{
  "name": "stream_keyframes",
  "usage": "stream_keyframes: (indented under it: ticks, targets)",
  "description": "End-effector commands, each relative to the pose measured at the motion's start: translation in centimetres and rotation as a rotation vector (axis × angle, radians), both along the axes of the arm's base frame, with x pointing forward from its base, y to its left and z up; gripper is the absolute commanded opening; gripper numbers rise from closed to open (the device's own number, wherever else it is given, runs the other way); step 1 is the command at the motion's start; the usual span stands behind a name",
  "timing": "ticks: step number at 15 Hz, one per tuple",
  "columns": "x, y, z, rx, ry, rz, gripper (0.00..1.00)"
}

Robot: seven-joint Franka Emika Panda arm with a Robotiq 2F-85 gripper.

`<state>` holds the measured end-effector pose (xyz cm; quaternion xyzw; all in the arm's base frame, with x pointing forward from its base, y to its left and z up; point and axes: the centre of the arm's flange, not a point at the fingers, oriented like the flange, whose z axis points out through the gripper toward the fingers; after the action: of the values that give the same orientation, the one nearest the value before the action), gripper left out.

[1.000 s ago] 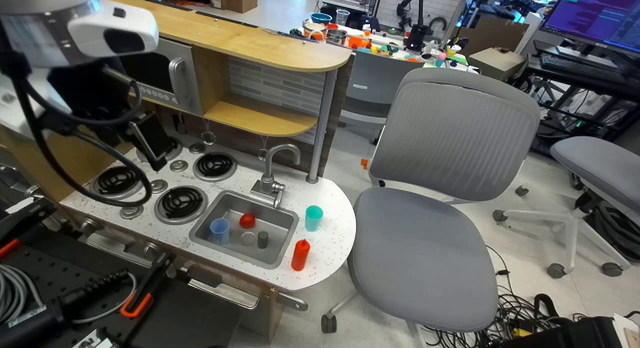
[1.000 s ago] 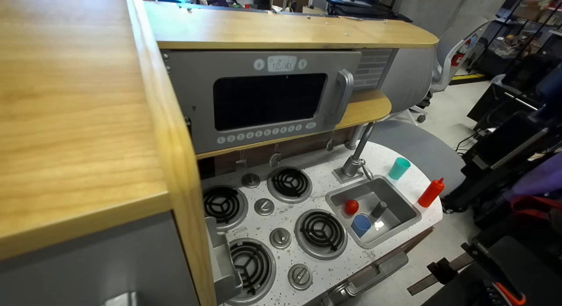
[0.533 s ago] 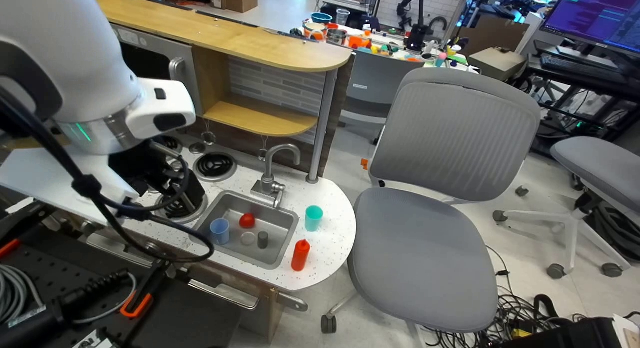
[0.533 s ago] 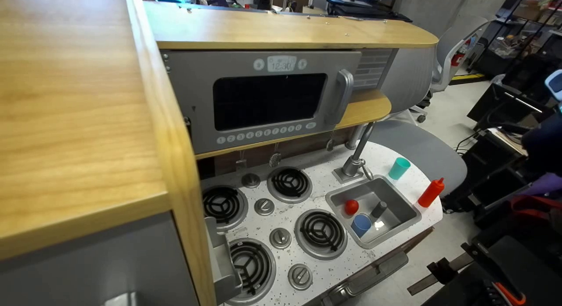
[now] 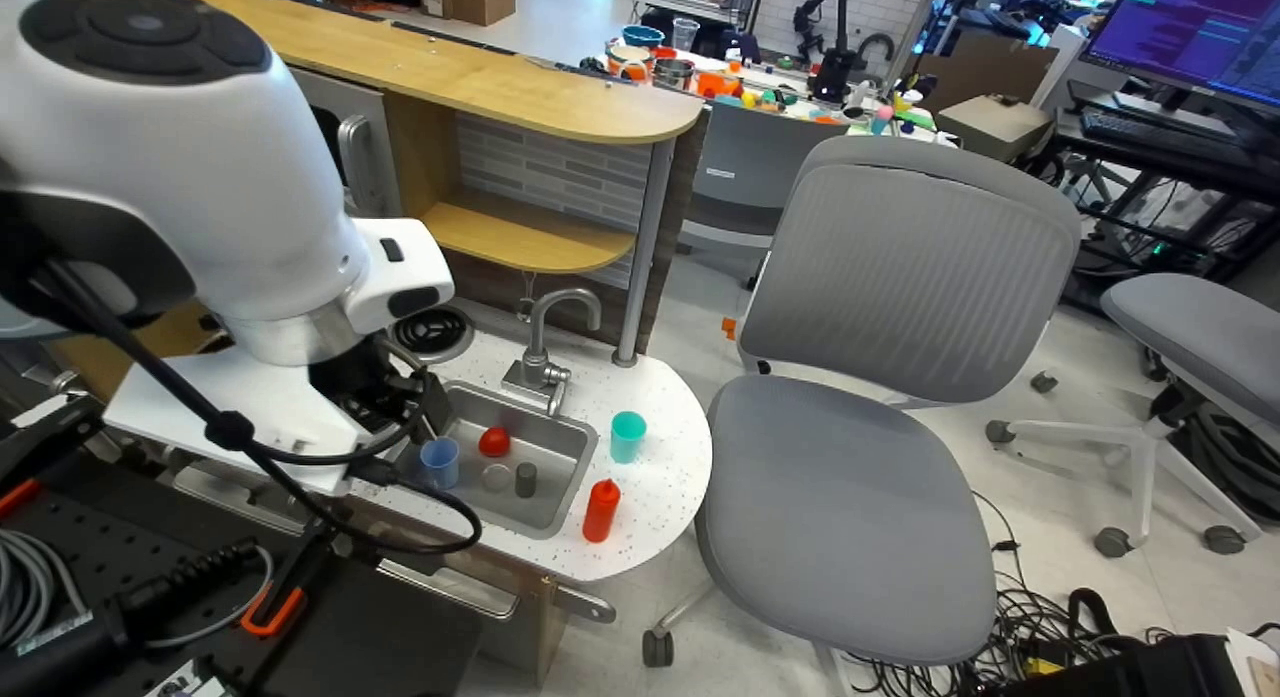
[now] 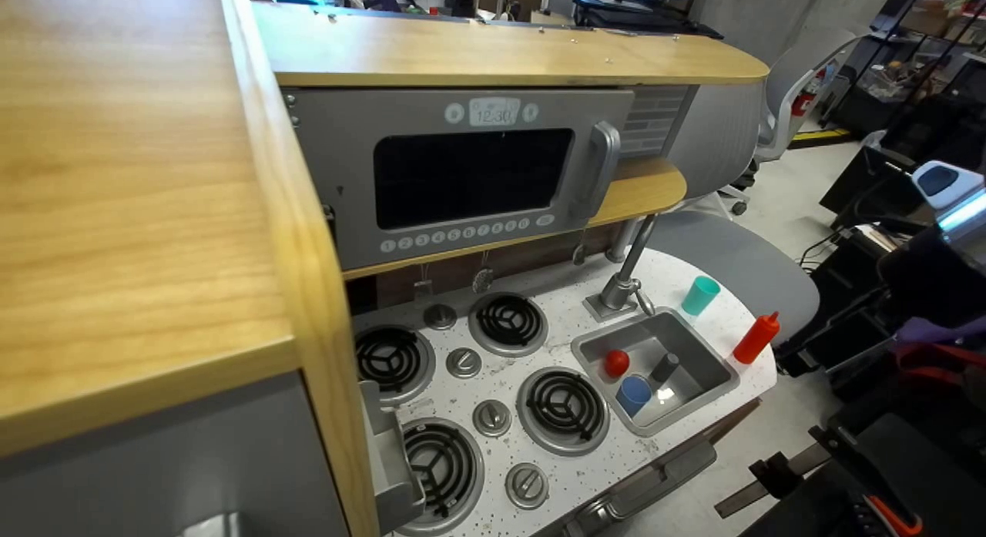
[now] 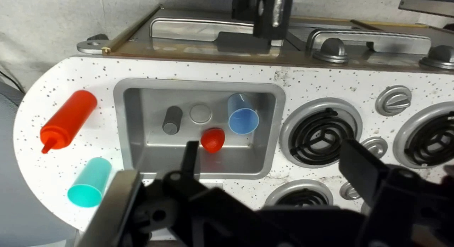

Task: Move the orange bottle close to the blue cup

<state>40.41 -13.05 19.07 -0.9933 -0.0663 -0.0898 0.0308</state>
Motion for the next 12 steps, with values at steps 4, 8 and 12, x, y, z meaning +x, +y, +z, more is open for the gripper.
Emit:
stream_keyframes:
  ticks: [4,8,12]
  targets:
    - [1.7,-7.6,-5.8,-0.012,0.0,0.01,1.0]
    - [1.9,-12.6,-7.5,-0.05,0.015,-0.049,1.0]
    - [1.9,-15.7,-8.2,-0.086,-0.007,-0.129,1.0]
